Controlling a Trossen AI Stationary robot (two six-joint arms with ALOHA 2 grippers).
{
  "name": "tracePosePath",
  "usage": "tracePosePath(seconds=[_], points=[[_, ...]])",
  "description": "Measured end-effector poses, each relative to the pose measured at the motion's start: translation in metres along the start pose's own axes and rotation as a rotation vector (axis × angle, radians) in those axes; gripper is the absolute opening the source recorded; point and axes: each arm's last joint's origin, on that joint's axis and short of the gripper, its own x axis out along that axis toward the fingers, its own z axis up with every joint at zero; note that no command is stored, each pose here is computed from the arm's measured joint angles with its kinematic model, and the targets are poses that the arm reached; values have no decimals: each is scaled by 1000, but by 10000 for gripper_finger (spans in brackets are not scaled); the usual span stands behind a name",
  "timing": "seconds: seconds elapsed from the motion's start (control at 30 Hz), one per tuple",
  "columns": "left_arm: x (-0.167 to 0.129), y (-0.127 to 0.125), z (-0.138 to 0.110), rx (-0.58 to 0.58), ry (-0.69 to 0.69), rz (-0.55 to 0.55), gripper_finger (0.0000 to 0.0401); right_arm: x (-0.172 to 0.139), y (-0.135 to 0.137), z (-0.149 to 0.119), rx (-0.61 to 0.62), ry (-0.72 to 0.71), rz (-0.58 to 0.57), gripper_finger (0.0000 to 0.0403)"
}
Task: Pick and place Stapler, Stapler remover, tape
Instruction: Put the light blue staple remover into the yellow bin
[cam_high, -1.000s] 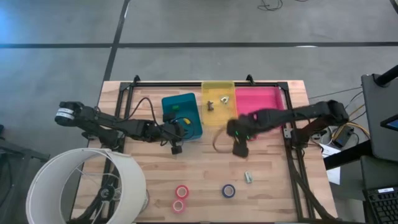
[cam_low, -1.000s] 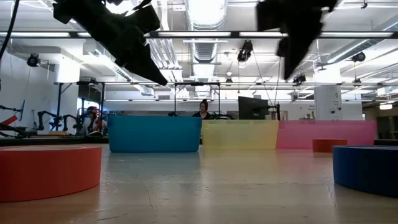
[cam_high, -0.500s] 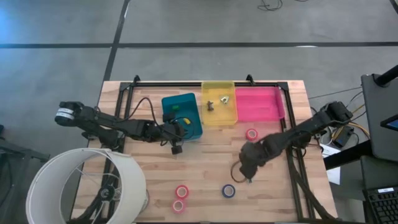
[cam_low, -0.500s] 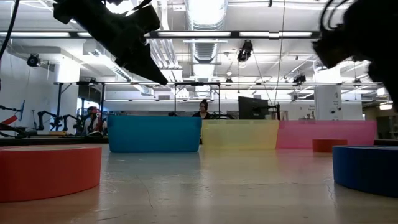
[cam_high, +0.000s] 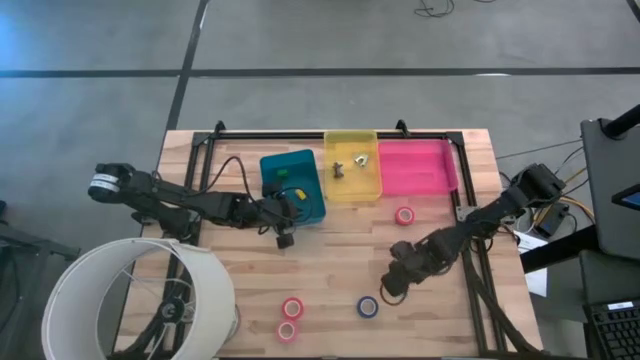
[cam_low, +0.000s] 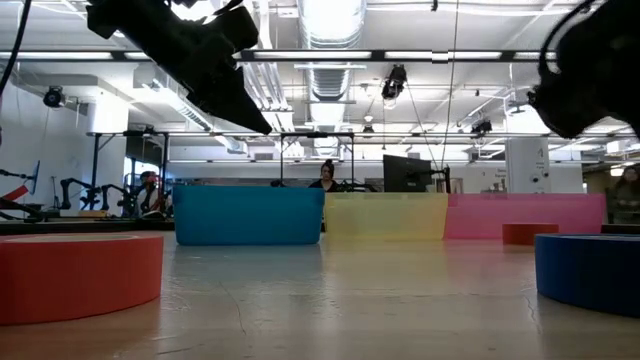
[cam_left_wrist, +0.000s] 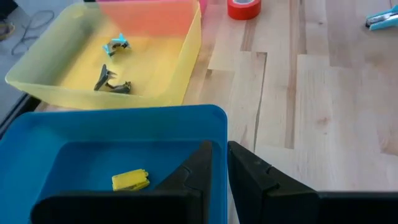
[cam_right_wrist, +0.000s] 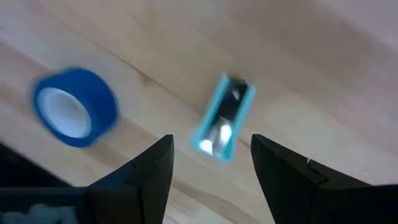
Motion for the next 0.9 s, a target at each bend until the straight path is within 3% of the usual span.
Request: tracePosePath(seconds=[0.17,0.57,0.7,0.9], points=[[0,0,4,39,-43,-3,53,18,7,-6,16,15,-59,210],[-2,-1,18,98,-162,-1,53,47,30,-4,-91,29,-153,210],[-2,-1,18,104,-161,-1,53,50,35,-3,-174,40,-192,210],[-2,-1,17,104,-160,-2,53,46,37,1,-174,40,-223,187]])
